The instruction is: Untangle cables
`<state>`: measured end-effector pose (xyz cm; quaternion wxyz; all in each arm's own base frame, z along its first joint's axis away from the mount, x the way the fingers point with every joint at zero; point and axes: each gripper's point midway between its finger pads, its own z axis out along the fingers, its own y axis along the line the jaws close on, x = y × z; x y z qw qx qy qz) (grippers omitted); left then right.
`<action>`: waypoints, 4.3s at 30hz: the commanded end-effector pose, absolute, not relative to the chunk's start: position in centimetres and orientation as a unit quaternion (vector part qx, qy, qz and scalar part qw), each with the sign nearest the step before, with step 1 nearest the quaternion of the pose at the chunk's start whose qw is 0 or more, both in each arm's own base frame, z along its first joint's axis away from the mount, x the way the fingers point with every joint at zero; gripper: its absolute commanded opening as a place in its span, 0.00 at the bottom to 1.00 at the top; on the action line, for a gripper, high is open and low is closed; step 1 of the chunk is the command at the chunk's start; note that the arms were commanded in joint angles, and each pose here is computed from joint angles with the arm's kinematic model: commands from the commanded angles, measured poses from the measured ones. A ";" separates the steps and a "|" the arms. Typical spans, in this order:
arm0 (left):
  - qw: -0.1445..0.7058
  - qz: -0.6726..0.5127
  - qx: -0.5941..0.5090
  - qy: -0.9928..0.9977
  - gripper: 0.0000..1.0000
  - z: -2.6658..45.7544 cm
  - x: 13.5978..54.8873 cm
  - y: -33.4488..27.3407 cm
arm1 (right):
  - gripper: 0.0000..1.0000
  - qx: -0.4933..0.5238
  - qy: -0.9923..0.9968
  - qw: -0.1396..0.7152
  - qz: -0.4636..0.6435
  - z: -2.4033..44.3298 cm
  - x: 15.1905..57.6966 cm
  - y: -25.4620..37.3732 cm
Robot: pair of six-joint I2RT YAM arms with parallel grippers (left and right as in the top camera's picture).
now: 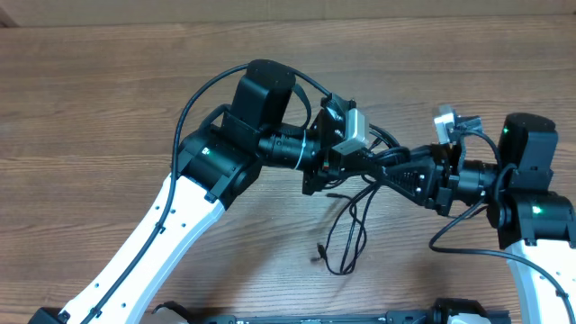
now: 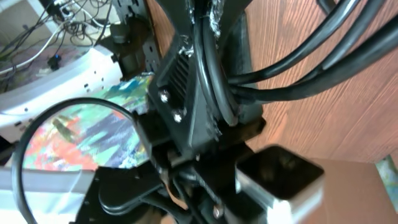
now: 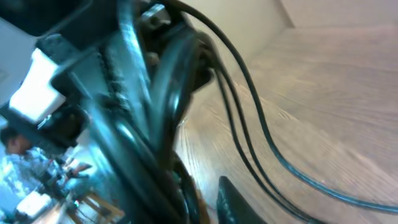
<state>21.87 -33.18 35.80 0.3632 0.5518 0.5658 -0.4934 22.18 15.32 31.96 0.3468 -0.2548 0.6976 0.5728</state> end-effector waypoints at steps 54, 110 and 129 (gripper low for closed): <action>0.333 -0.390 0.024 0.858 0.04 32.1 33.9 -28.2 | 0.04 -0.232 0.746 0.391 0.486 30.7 24.6 14.1; 0.299 -0.369 -0.103 0.874 0.04 30.3 34.4 -26.3 | 0.04 -0.207 0.792 0.360 0.447 27.8 24.2 13.4; 0.316 -0.356 0.347 0.808 0.04 29.8 28.2 -29.8 | 0.72 -0.214 0.803 0.380 0.405 27.2 25.2 12.6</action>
